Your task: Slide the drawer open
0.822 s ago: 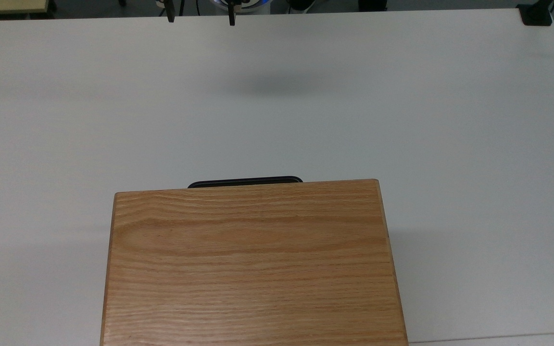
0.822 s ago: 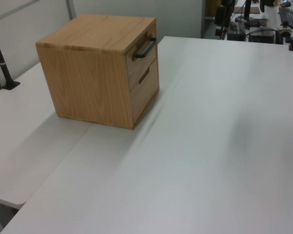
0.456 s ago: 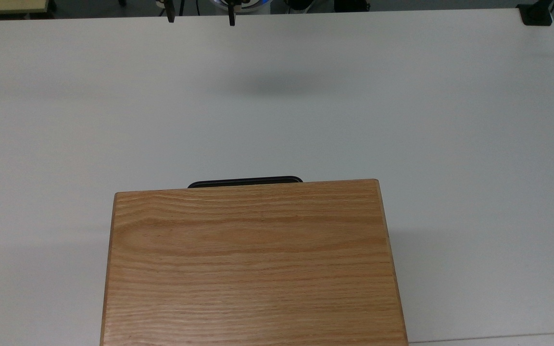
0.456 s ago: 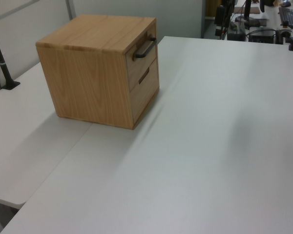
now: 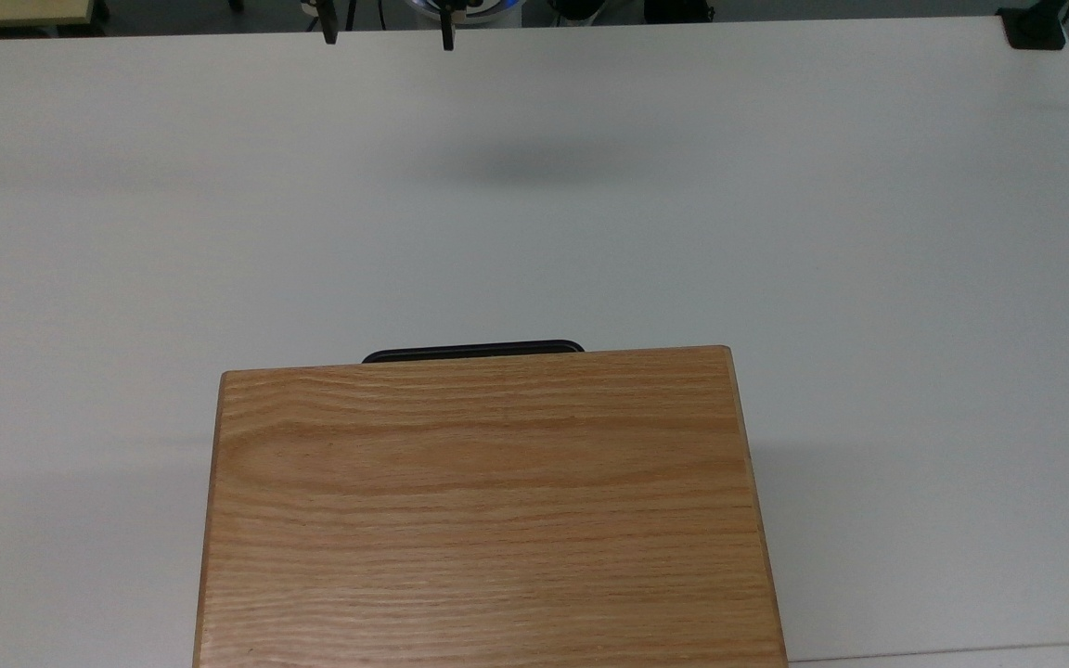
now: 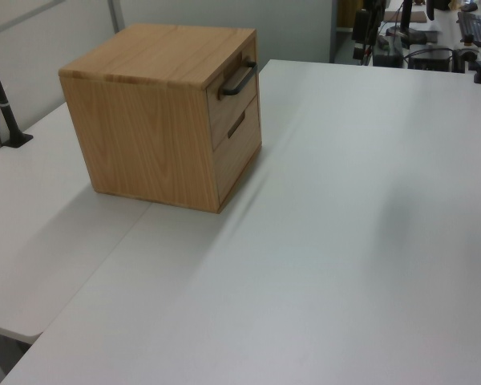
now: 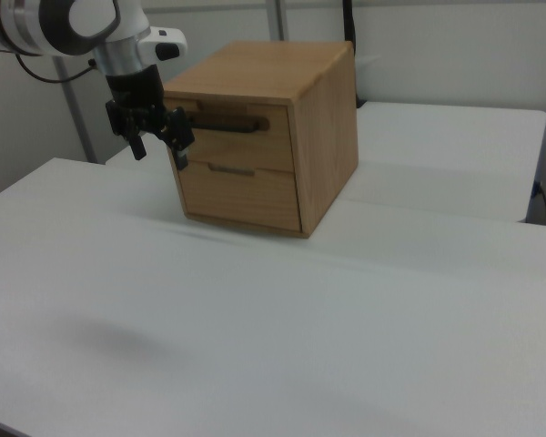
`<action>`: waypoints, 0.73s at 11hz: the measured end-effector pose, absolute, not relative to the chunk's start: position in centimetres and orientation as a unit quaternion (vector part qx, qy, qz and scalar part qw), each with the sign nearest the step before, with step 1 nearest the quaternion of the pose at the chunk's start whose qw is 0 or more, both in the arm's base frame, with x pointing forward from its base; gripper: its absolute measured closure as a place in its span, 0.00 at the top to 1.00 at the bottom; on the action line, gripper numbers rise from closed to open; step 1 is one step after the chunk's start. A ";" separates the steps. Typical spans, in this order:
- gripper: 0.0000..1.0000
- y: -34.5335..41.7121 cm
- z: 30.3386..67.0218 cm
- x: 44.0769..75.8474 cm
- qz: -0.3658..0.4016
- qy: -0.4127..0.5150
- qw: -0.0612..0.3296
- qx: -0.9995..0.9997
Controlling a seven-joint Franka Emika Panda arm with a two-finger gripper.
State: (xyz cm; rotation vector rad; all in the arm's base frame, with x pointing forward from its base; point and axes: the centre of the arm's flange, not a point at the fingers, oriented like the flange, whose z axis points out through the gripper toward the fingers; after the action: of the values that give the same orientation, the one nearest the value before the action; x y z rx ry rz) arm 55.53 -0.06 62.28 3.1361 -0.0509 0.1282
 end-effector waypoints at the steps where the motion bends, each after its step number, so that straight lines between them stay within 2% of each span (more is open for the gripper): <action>1: 1.00 -0.1 62.3 55.5 0.041 -0.016 0.001 0.999; 5: 1.00 -0.1 61.4 56.0 0.033 -0.022 0.001 0.999; 6: 1.00 0.0 61.0 56.2 0.030 -0.054 0.001 0.998; 8: 1.00 0.5 61.5 57.3 0.071 -0.192 -0.012 0.979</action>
State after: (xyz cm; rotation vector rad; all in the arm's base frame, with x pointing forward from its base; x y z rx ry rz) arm 57.31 0.54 61.51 3.0991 -0.6070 0.2234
